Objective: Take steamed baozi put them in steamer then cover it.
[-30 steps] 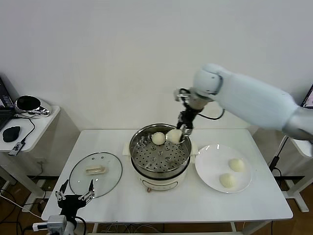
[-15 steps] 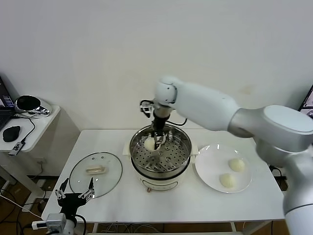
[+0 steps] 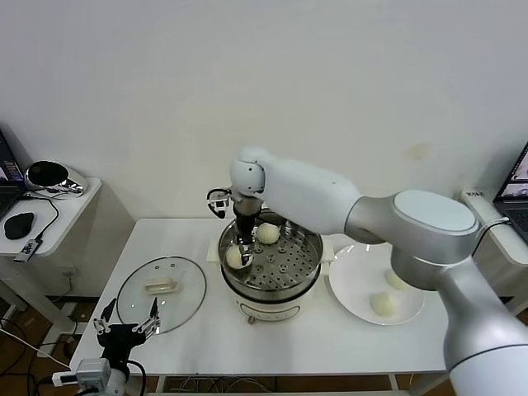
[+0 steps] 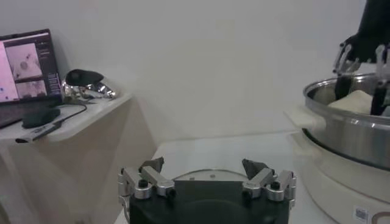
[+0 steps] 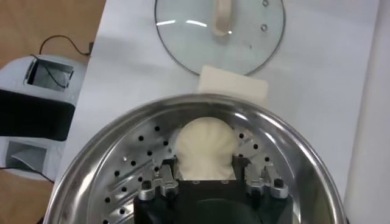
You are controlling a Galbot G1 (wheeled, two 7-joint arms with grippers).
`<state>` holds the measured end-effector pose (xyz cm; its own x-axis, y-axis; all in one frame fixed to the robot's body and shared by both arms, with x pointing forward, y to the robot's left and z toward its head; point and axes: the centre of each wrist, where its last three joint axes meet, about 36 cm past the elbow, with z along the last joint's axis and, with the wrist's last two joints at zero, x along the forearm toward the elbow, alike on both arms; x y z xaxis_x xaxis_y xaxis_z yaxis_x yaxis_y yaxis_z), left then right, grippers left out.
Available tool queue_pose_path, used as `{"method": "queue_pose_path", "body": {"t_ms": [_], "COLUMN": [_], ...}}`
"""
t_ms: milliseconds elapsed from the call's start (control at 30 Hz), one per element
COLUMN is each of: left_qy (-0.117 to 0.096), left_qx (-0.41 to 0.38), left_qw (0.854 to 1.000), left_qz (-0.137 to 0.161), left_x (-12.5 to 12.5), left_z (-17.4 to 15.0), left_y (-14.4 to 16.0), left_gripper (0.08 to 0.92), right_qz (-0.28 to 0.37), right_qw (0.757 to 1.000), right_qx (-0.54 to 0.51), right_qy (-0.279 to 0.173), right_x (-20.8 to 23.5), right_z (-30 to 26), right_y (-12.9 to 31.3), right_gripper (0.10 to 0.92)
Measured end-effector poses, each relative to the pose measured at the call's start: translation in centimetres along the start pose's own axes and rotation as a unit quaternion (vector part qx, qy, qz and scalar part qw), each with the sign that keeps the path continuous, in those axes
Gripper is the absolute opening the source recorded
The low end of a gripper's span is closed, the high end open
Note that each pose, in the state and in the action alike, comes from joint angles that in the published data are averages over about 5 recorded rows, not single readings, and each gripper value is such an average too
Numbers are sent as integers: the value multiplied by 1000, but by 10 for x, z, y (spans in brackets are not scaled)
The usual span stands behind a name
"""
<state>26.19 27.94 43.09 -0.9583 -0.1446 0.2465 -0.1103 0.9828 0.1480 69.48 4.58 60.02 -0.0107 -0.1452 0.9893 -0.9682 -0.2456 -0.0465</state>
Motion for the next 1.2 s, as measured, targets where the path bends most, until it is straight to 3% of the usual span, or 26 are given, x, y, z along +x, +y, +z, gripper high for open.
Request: {"method": "queue_pose_path", "body": {"t_ms": [100, 400, 800, 1200], "left_qy": [0, 0, 0, 10], "left_qx": [1, 3, 10, 5], "left_qw": [1000, 1000, 1000, 1000], "left_qz": [0, -1, 8, 18], "left_x": [1, 2, -1, -1], "left_z": [0, -1, -4, -1], "left_y": [0, -1, -5, -8], "left_gripper": [823, 823, 823, 823], "right_qz": [3, 11, 37, 65], "right_qw": [1000, 1000, 999, 997], "right_qx": [0, -1, 3, -20], "right_qy": [0, -4, 5, 21], "right_x": [-2, 5, 75, 149], "right_z": [-2, -2, 42, 163], "right_y": [0, -1, 10, 66], "right_gripper": [597, 809, 823, 823]}}
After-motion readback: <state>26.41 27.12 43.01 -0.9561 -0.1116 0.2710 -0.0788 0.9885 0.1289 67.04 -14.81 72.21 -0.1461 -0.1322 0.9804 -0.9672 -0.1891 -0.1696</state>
